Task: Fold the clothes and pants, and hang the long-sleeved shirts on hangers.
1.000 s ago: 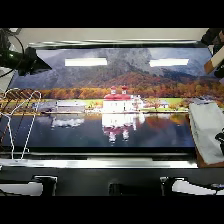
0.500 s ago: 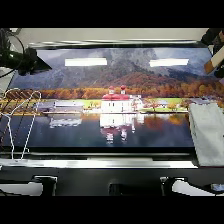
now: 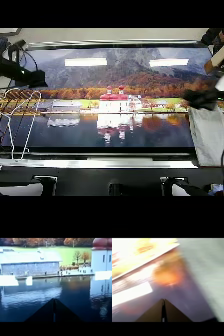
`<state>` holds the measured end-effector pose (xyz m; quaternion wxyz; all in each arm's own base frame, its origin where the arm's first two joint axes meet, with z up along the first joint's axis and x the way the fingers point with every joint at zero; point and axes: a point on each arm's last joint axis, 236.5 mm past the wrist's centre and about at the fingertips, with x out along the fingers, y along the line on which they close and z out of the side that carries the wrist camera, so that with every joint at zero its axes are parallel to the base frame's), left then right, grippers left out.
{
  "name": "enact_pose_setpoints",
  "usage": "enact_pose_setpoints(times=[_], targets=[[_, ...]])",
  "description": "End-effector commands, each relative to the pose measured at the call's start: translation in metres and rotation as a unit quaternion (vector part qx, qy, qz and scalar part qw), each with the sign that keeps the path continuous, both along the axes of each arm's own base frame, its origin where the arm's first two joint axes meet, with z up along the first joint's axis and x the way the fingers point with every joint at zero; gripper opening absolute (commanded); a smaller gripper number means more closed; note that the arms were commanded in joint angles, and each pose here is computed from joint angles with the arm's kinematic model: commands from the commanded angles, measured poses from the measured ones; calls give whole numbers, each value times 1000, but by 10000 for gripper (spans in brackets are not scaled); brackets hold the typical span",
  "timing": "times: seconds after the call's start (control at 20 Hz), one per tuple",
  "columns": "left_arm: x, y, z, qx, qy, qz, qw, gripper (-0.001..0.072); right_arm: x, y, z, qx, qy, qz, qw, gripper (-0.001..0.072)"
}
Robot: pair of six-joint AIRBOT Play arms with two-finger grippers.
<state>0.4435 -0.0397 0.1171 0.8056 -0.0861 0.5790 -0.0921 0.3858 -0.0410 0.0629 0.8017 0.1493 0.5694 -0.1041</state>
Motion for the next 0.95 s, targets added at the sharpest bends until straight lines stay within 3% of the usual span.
enact_pose_setpoints(times=[0.0, 0.2, 0.9], targets=[[-16, 10, -23, 31, 13, 0, 999, 15, -6, 124, 8, 66, -5, 135, 989, 33], [-31, 9, -32, 27, 47, 9, 998, 16, -18, 166, 8, 59, -3, 212, 975, 34], [-31, 9, -32, 27, 47, 9, 999, 16, -25, 168, 6, 62, 11, 216, 974, 34]])
